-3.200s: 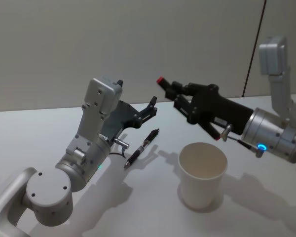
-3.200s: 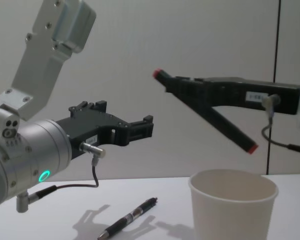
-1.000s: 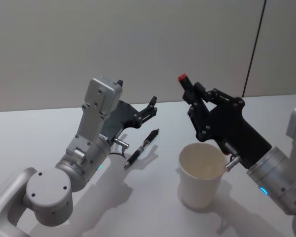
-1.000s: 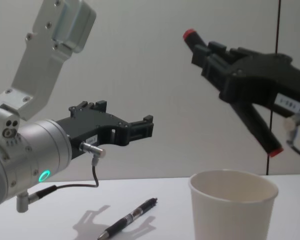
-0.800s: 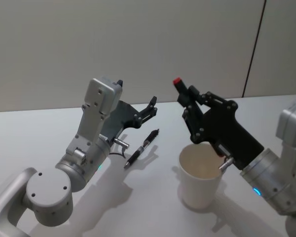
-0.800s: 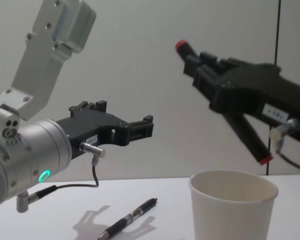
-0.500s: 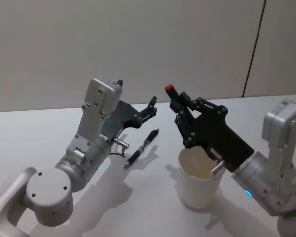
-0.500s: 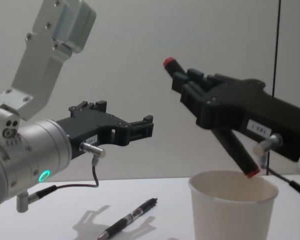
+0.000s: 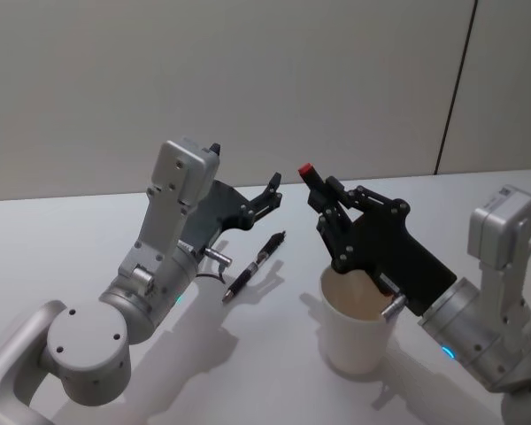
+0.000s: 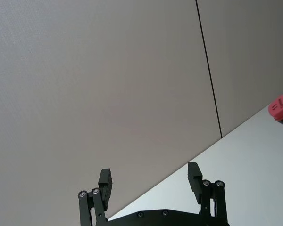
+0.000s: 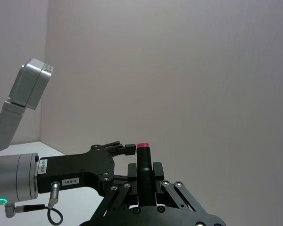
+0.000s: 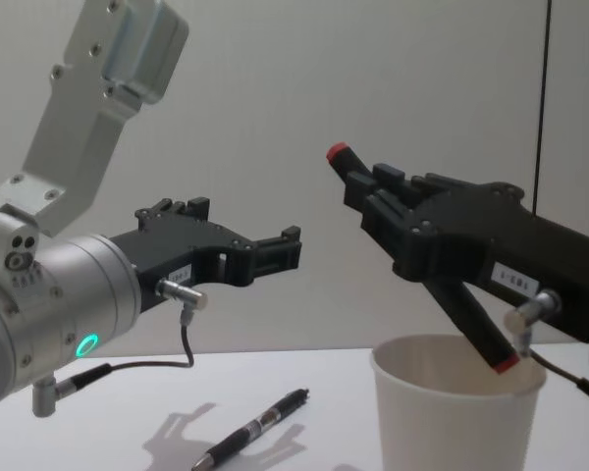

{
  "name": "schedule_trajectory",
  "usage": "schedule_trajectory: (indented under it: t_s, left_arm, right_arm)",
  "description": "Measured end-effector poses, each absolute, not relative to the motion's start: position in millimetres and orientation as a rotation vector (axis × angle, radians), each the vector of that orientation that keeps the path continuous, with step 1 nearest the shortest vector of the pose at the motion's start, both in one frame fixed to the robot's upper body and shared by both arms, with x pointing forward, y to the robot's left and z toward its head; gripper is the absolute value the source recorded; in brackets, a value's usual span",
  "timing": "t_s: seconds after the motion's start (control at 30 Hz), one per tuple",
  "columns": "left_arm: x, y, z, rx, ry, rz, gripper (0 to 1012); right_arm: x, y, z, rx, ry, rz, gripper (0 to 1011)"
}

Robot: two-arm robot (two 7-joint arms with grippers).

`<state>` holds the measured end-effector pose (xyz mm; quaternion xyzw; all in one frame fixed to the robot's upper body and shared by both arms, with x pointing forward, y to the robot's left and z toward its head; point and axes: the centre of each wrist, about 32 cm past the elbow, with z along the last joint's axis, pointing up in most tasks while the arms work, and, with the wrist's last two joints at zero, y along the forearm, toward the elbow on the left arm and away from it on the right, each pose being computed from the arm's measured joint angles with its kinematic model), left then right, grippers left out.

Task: Place the pen into the pen holder.

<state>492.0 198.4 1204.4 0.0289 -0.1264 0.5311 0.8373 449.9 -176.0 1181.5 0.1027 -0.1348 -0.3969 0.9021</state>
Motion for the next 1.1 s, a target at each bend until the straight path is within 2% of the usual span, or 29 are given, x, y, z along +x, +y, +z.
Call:
schedule_trajectory:
  t_s: [0.2,0.67,0.7,0.73,1.1]
  left_arm:
    - [492.0,198.4,1204.4,0.061,-0.268,1.124,1001]
    - [492.0,198.4,1204.4,0.061,-0.268,1.124,1001]
    - [492.0,198.4,1204.4,0.061,-0.268,1.124,1001]
    - [492.0,198.4,1204.4,0.061,-0.268,1.124,1001]
    - [492.0,198.4,1204.4,0.061,-0.267,1.124,1001]
  right_arm:
    - [449.3,-178.8,1180.7,0.208,-0.274,-0.824,191]
    - [448.5,-181.4,1180.1,0.204,-0.271,-0.826,606]
    - [448.5,-181.5,1180.1,0.204,-0.27,-0.826,669]
    - [448.5,-181.5,1180.1,0.204,-0.27,-0.826,669]
    - [448.2,-185.0,1184.0,0.209,-0.275,-0.829,988]
